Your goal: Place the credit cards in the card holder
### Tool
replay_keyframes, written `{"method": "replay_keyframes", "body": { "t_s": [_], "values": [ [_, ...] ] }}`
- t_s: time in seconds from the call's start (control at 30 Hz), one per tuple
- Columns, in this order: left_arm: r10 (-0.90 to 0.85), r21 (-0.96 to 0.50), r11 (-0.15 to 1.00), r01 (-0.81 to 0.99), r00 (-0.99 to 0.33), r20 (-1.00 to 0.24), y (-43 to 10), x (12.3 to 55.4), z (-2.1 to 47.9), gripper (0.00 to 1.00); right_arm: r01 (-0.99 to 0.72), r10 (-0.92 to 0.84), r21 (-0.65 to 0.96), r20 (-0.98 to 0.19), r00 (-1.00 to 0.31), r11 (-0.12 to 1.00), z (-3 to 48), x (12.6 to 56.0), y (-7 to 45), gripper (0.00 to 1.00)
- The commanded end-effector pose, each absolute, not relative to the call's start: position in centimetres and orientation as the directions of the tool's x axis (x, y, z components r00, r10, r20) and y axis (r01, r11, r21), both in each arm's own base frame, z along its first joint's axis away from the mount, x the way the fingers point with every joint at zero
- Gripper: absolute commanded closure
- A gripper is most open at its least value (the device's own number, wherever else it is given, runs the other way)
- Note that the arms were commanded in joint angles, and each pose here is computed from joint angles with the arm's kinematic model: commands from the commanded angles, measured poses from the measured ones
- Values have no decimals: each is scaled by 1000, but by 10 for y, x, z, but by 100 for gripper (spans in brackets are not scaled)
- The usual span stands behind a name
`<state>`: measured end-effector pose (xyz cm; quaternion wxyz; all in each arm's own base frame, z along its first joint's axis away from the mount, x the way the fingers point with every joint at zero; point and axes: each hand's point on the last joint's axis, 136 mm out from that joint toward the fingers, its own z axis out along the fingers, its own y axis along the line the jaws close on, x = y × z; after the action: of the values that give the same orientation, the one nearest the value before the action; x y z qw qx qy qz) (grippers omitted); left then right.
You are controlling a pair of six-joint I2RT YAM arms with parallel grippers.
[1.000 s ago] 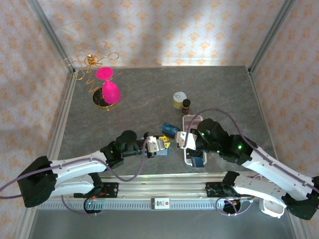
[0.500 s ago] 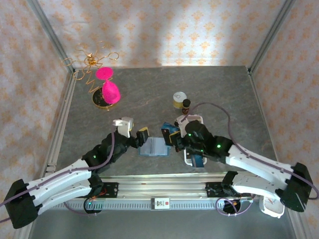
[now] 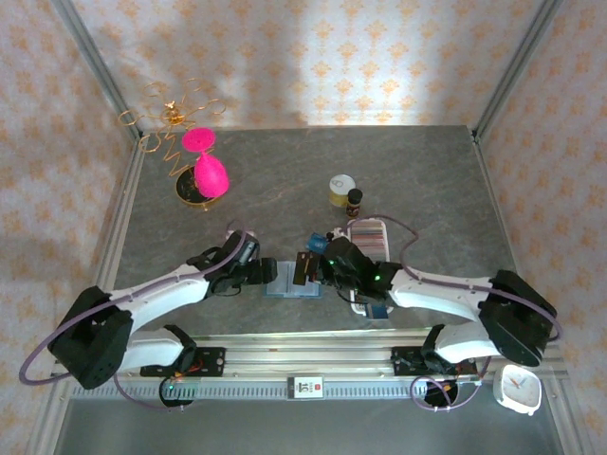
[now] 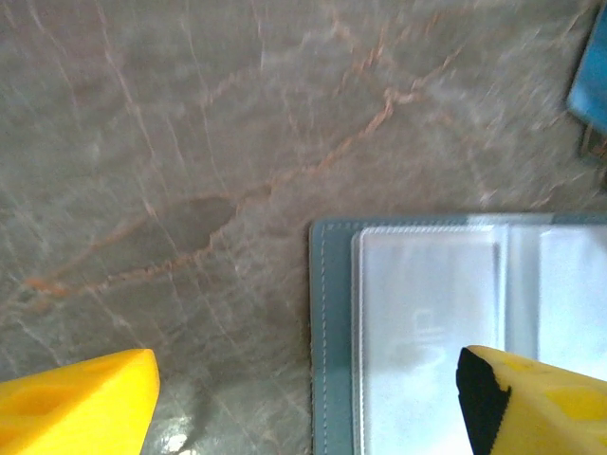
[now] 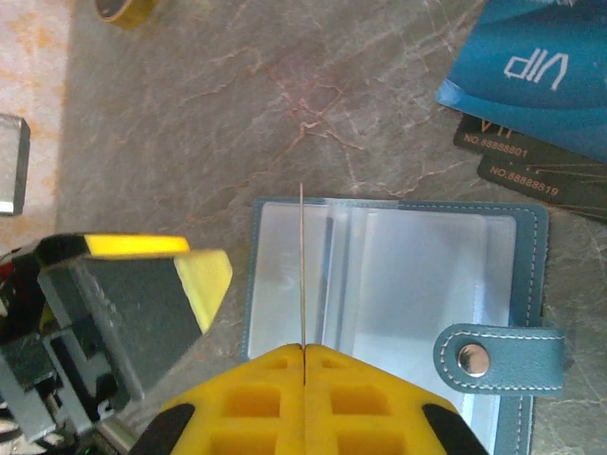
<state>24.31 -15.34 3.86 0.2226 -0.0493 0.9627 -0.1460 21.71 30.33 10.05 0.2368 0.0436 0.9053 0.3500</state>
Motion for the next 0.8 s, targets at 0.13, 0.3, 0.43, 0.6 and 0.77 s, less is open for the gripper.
{"method": "replay_keyframes", "body": {
  "t_s": [0.13, 0.3, 0.43, 0.6, 0.77],
  "values": [
    [-106, -348, 938, 10, -944, -313, -171, 233, 28, 21, -44, 297, 672, -383, -875, 739, 100, 230, 317, 100],
    [-71, -340, 940, 33, -954, -290, -174, 229, 21, 27, -51, 290, 673, -384, -877, 738, 97, 231, 321, 100],
    [-49, -333, 942, 44, -963, -266, -178, 224, 13, 32, -56, 277, 672, -378, -883, 738, 94, 231, 325, 100],
    [-19, -302, 952, 57, -969, -245, -179, 218, 5, 36, -57, 266, 674, -367, -892, 737, 90, 230, 329, 100],
    [9, -288, 955, 75, -974, -225, -183, 213, 3, 41, -54, 258, 667, -360, -897, 743, 84, 229, 329, 100]
  ]
}}
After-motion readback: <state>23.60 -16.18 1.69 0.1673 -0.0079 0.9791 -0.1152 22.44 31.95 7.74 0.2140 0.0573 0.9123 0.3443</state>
